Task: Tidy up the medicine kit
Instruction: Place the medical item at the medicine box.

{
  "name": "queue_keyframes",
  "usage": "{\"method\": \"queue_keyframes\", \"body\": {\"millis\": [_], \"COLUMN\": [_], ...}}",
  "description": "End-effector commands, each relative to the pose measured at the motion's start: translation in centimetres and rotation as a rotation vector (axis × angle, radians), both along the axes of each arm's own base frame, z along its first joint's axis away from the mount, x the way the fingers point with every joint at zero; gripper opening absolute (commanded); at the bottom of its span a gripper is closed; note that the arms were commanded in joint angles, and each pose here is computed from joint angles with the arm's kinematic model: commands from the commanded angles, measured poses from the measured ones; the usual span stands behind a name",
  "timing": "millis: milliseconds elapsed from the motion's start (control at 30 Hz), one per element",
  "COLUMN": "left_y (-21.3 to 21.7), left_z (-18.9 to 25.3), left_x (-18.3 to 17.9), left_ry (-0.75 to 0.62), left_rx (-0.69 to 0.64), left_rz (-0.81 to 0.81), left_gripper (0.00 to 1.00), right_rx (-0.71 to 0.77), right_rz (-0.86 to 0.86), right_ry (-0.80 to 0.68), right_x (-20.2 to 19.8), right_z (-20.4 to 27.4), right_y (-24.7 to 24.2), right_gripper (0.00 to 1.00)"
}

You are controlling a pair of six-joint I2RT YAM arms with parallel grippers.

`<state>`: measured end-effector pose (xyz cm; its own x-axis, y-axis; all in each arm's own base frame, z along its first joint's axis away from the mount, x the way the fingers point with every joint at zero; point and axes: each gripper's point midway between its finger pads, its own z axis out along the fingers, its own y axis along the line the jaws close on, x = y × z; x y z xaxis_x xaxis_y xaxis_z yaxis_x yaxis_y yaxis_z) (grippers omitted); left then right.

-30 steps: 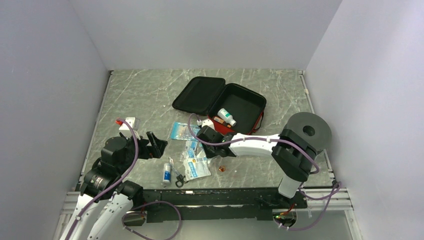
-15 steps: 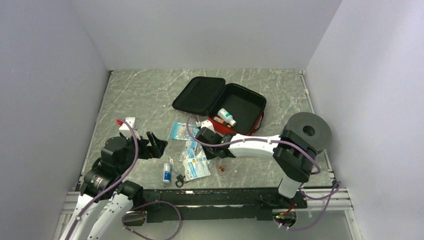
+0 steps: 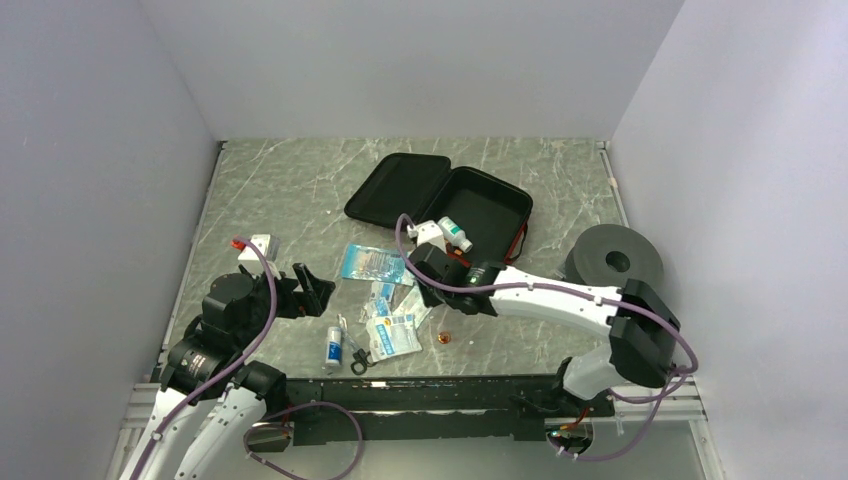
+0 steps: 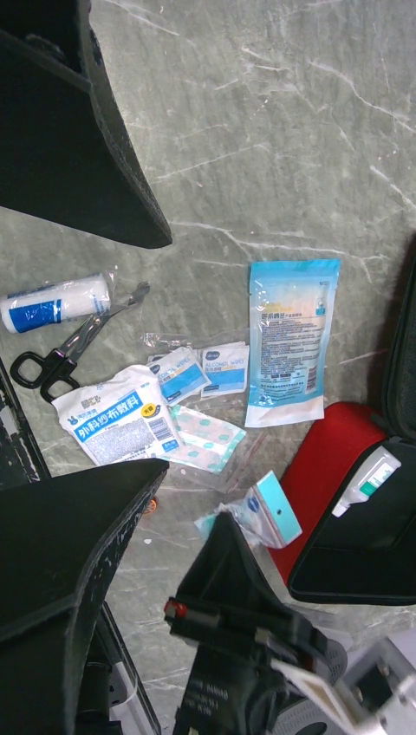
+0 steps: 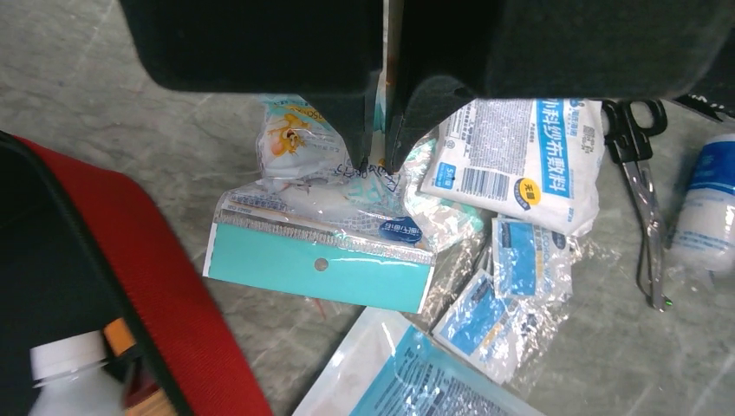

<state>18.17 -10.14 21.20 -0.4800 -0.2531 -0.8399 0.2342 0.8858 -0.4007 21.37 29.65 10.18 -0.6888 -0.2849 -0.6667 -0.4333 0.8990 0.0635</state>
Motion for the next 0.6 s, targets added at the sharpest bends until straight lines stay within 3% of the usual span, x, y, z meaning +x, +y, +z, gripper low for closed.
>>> {"method": "queue_keyframes", "body": {"millis": [0,267,567], "left_y": [-0.2,-0.1,-0.2], "left_z": [1.7,1.7,1.7], "left_x": [0.0,0.0,0.0], "left_ry": [-0.039,-0.039,-0.038], "left_rx": [-0.023,-0.023,-0.022], "left_rz": [-0.004,-0.004,-0.005], "left_gripper": [0.99,0.99,0.99], "right_rx": [0.024,0.105,0.135], "right_rz": [-0.042,-0.147,-0.322], "right_ry": [-0.117,-0.175,-0.189], "right_x": [2.2,7.1,13.1], "right_z": [4.9,9.0,9.5], "right_y": [-1.2,-4.3,-7.4], "right_gripper": [0.00,0.00,0.00]}}
